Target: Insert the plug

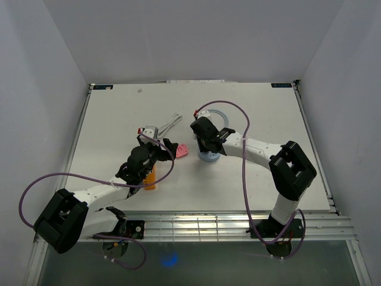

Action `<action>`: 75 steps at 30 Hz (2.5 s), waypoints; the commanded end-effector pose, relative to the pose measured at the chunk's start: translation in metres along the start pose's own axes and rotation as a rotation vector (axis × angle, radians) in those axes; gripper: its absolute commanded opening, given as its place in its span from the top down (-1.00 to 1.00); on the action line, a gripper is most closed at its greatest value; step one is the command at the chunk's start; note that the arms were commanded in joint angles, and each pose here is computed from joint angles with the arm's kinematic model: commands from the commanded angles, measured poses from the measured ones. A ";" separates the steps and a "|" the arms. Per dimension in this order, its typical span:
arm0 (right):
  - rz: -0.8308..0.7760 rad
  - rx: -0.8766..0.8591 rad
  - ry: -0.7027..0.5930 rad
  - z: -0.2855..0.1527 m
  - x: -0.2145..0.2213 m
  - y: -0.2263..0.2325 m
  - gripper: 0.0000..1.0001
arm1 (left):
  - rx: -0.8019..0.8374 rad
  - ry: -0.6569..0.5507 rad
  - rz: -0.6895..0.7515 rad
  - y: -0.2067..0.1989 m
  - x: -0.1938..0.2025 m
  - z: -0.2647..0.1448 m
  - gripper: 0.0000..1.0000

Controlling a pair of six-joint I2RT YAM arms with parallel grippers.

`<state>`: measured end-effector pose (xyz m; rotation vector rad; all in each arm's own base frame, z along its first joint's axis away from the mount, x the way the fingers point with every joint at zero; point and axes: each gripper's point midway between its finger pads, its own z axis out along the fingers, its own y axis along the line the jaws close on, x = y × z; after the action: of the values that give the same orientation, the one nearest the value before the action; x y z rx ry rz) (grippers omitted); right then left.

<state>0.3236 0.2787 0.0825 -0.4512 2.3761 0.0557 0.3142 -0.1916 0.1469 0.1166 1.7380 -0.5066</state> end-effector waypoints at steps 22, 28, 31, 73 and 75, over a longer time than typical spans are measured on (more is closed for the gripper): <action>-0.033 -0.018 0.248 0.019 0.104 -0.016 0.84 | 0.028 -0.030 -0.004 -0.010 -0.016 0.003 -0.90; -0.042 0.036 0.190 0.014 0.111 -0.030 0.84 | 0.027 -0.029 -0.005 -0.010 -0.015 0.003 -0.90; -0.089 0.040 0.253 0.018 0.118 -0.030 0.84 | 0.028 -0.022 -0.004 -0.010 -0.013 0.004 -0.90; 0.109 0.115 0.302 0.042 0.062 -0.131 0.42 | -0.041 -0.025 -0.012 0.003 -0.013 0.001 -0.93; 0.109 0.109 0.295 0.042 0.058 -0.130 0.22 | -0.041 -0.025 -0.010 0.003 -0.013 0.001 -0.94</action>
<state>0.4077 0.1739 0.0776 -0.1770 2.4105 0.0576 0.3162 -0.1857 0.1418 0.0919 1.7580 -0.4706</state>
